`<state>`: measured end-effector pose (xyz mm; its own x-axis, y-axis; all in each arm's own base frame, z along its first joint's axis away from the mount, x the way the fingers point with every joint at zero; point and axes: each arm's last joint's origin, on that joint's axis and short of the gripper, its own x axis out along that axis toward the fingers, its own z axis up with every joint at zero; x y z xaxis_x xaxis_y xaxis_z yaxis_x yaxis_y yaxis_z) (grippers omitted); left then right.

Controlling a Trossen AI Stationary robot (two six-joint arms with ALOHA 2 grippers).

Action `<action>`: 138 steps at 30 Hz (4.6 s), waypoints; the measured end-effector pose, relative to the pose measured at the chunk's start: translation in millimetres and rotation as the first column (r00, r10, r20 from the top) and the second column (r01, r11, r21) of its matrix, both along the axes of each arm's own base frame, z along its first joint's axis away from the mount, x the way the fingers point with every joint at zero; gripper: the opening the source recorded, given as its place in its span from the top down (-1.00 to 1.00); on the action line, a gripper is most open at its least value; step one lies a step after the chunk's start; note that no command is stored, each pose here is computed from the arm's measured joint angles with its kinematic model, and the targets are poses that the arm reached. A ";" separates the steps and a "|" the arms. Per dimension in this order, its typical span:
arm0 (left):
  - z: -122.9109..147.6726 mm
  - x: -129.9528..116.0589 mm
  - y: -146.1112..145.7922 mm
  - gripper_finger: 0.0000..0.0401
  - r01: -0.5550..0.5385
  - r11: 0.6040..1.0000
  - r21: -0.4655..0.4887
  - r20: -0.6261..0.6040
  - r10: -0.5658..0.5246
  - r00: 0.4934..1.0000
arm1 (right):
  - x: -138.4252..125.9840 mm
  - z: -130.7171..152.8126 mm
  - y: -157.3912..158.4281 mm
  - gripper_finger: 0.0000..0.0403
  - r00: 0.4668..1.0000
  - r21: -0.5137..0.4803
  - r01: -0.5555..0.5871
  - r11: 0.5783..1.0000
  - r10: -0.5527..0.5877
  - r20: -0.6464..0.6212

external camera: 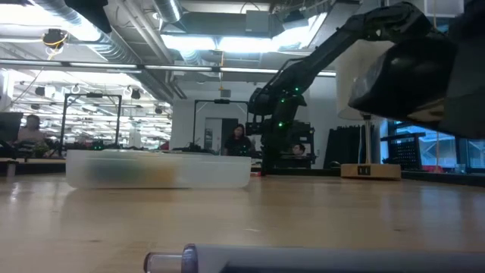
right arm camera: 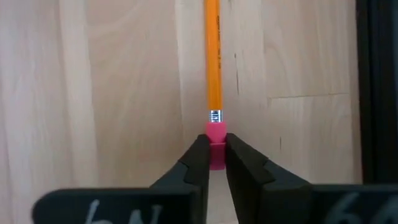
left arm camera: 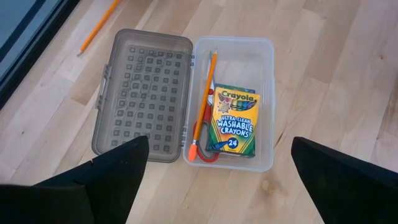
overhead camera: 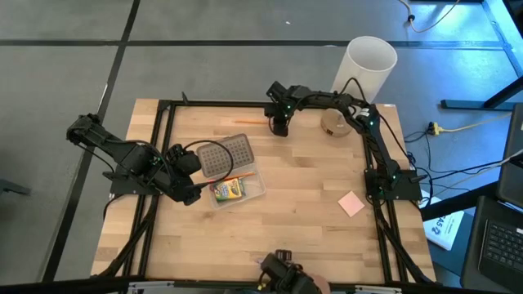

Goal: Pack school essentials
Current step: Put the orange pencil into the transparent supply box, then put the purple pen into the transparent supply box

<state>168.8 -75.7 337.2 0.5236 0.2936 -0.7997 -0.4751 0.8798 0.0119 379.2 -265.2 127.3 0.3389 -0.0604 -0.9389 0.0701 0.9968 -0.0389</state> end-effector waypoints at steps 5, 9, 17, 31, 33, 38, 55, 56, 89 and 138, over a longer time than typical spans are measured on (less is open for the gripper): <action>0.0 0.0 0.0 -0.94 0.000 1.000 0.000 0.000 0.000 1.000 | 1.9 6.3 4.0 0.80 1.000 -0.010 0.001 1.000 -0.001 0.005; 0.0 0.0 -0.1 -0.94 0.001 1.000 0.000 0.000 -0.001 1.000 | 1.0 13.9 7.9 0.82 1.000 -0.014 0.003 1.000 -0.003 0.002; 0.1 0.0 0.3 -0.94 -0.004 1.000 0.009 0.005 0.004 1.000 | -0.4 36.1 13.0 0.80 1.000 -0.036 0.014 0.999 -0.014 0.025; 0.7 0.2 1.2 -0.94 -0.019 0.999 0.042 0.022 0.018 1.000 | 24.8 89.0 46.3 0.80 0.998 -0.089 -0.065 0.994 0.067 0.021; 0.6 0.1 1.3 -0.94 -0.016 0.999 0.045 0.019 0.015 1.000 | 29.2 98.2 55.2 0.80 0.996 -0.086 -0.087 0.992 0.089 0.015; 0.3 -0.6 1.8 -0.94 -0.013 0.999 0.052 0.009 0.012 1.000 | 41.5 115.2 86.8 0.80 0.987 -0.076 -0.162 0.984 0.162 -0.005; -0.8 -8.4 -7.3 -0.94 0.053 0.996 0.070 -0.022 -0.052 0.998 | 80.1 122.5 217.8 0.80 0.913 -0.062 -0.406 0.912 0.408 0.025; -0.8 -8.9 -8.4 -0.94 0.060 0.996 0.070 -0.021 -0.059 0.998 | 80.6 121.5 219.6 0.80 0.914 -0.058 -0.403 0.913 0.405 0.024; -0.3 -10.8 -11.7 -0.94 0.074 0.993 0.096 -0.006 -0.074 0.997 | 94.9 67.9 218.0 0.80 0.935 -0.040 -0.347 0.937 0.341 -0.099; -0.3 -10.9 -11.8 -0.94 0.075 0.993 0.094 -0.007 -0.074 0.997 | 87.1 87.3 221.5 0.33 0.939 0.027 -0.334 0.942 0.335 -0.078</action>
<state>157.9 -87.5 336.8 0.5440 0.3277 -0.7725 -0.4080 0.9077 0.0978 466.3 -43.7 214.6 0.2607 0.0557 -0.9638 -0.2705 0.9626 -0.0176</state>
